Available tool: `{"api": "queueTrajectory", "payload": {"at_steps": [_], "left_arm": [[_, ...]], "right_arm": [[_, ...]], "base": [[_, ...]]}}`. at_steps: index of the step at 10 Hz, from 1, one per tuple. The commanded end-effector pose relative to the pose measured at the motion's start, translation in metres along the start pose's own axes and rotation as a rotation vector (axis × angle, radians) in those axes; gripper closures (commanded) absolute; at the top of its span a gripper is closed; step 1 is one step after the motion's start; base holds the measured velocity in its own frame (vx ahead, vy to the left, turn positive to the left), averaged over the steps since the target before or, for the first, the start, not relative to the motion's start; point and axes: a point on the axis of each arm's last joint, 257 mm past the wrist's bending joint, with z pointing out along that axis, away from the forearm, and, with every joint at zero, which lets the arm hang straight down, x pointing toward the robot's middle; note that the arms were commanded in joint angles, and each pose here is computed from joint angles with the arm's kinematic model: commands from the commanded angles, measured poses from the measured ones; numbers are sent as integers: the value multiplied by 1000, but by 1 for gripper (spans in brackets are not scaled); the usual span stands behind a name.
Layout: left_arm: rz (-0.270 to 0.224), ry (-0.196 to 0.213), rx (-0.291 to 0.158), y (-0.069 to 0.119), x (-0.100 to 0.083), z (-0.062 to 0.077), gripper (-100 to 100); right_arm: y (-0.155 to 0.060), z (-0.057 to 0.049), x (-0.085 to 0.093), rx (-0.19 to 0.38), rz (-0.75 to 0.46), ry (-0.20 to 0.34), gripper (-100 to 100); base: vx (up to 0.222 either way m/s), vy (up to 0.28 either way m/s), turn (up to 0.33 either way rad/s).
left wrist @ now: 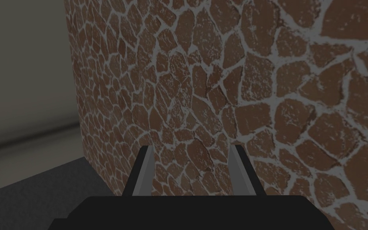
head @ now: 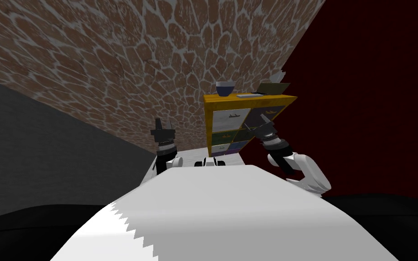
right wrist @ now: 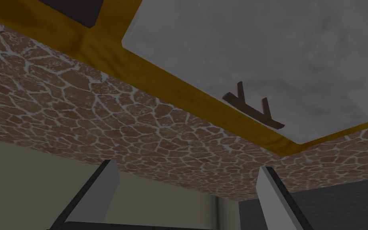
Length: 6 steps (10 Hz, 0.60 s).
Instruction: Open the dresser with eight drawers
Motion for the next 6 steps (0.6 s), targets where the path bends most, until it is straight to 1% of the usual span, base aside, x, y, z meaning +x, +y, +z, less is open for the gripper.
{"api": "queueTrajectory", "payload": {"at_steps": [1,2,5,6], "left_arm": [[0,0,0,0,0,0,0],[0,0,0,0,0,0,0],[0,0,0,0,0,0,0],[0,0,0,0,0,0,0]], "right_arm": [[-6,-2,16,-26,-167,50,-100],[-6,-2,16,-26,-175,50,-100],[-17,-5,37,-58,-374,108,-100],[-17,-5,37,-59,-384,108,-100]], "base": [[6,113,-29],[7,77,-10],[6,94,-10],[14,81,-5]]}}
